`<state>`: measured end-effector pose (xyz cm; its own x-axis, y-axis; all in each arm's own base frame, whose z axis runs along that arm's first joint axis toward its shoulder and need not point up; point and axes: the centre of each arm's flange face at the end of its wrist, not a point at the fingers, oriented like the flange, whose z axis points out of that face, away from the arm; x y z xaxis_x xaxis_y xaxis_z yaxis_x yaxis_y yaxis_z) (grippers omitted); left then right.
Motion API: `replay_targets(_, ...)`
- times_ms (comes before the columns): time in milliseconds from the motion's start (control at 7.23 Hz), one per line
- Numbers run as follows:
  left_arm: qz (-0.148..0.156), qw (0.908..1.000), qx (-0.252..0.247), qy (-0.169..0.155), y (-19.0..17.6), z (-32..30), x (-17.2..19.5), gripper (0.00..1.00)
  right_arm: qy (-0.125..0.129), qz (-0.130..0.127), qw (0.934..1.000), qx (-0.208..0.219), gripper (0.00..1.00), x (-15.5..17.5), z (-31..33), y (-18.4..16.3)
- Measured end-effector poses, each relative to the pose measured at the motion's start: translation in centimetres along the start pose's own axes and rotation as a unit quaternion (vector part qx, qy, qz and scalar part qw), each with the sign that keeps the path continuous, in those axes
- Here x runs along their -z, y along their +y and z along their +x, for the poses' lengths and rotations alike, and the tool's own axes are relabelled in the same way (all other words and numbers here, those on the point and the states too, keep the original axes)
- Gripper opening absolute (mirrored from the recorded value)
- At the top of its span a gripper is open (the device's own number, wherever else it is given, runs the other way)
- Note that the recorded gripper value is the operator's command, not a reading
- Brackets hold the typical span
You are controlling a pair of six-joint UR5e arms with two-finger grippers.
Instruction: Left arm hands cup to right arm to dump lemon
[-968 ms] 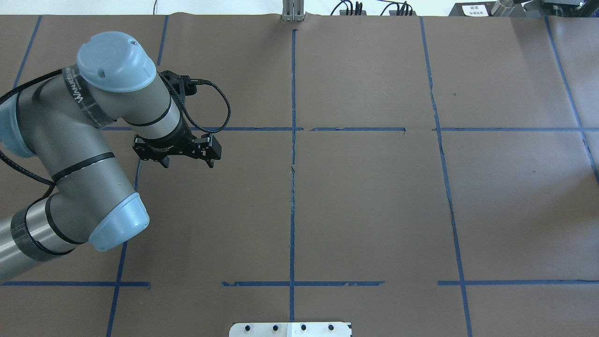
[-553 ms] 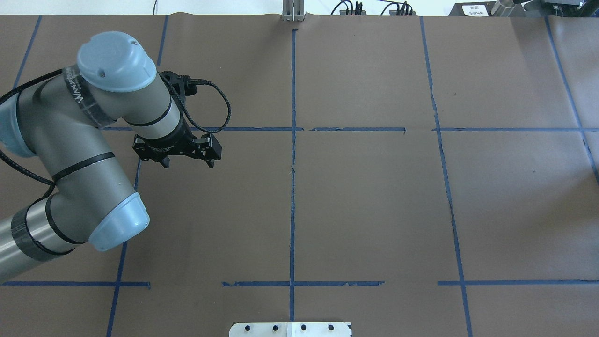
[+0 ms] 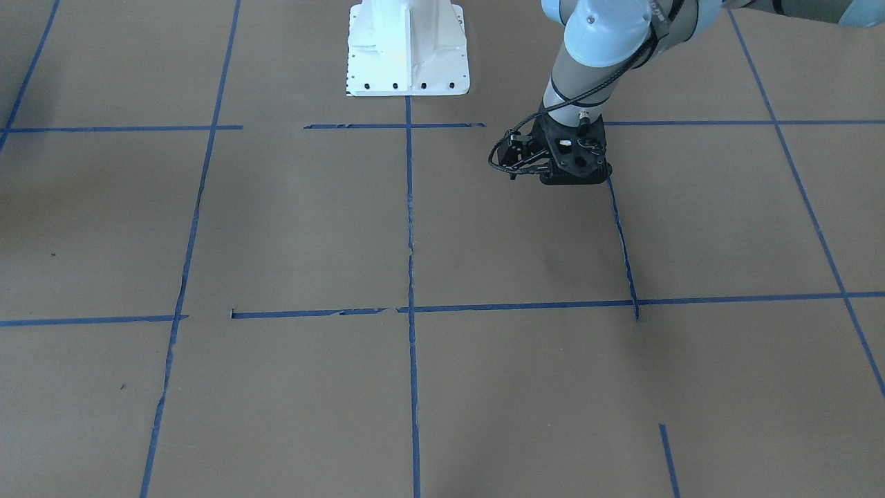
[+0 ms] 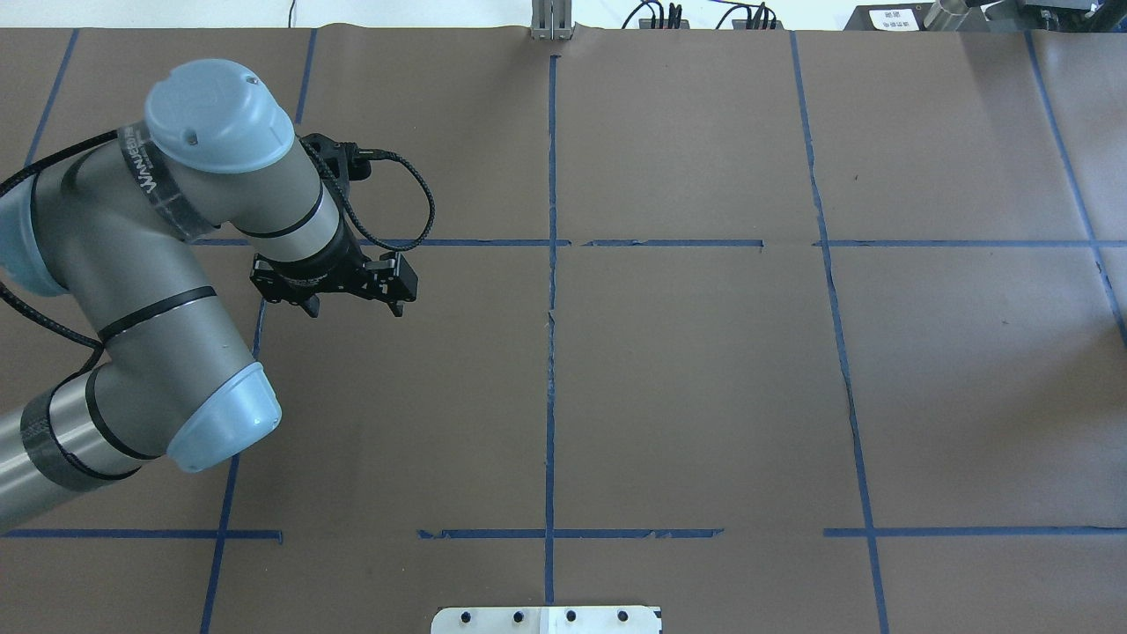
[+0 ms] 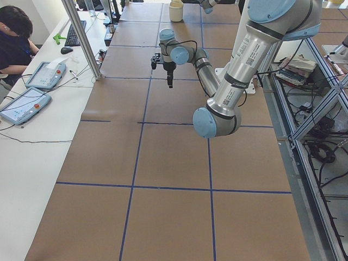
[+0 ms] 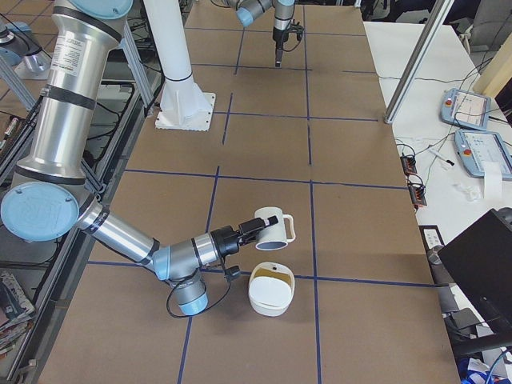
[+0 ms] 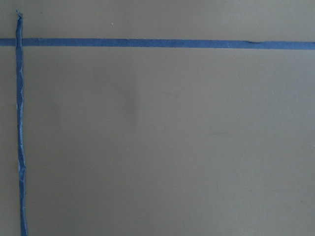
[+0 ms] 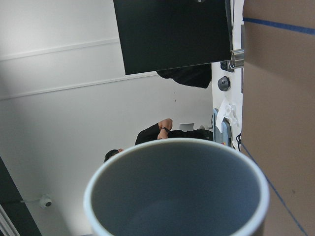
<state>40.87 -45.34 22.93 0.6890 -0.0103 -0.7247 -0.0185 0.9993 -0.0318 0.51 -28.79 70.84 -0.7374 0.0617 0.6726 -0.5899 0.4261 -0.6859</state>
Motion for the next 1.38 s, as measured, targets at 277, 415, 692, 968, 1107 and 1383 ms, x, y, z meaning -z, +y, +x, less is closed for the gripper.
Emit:
replay_targets(277, 0.000, 1.0000, 0.000, 0.001, 0.0, 0.0, 0.0, 1.00, 0.031, 0.000, 0.9926, 0.117, 0.31, 0.8, 0.5, -0.2)
replay_targets(415, -0.001, 1.0000, 0.000, 0.000, 0.0, 0.0, 0.0, 1.00, 0.049, 0.001, 0.9811, 0.187, 0.30, 1.3, 0.8, -0.3)
replay_targets(692, 0.000, 1.0000, 0.000, 0.002, 0.1, 0.1, 0.2, 1.00, 0.079, 0.009, 0.9500, 0.302, 0.29, 1.2, 1.1, -0.7)
replay_targets(968, 0.001, 1.0000, -0.001, 0.003, 0.2, 0.1, 0.4, 1.00, 0.103, 0.010, 0.9049, 0.413, 0.24, 1.3, 1.2, -1.0)
replay_targets(1107, 0.001, 1.0000, -0.001, 0.003, 0.3, 0.0, 0.4, 1.00, 0.116, 0.008, 0.8744, 0.471, 0.24, 0.8, 1.3, -0.9)
replay_targets(1383, 0.001, 1.0000, -0.001, 0.002, 0.3, -0.1, 0.4, 1.00, 0.134, 0.000, 0.8090, 0.572, 0.22, -1.9, 0.1, 0.5)
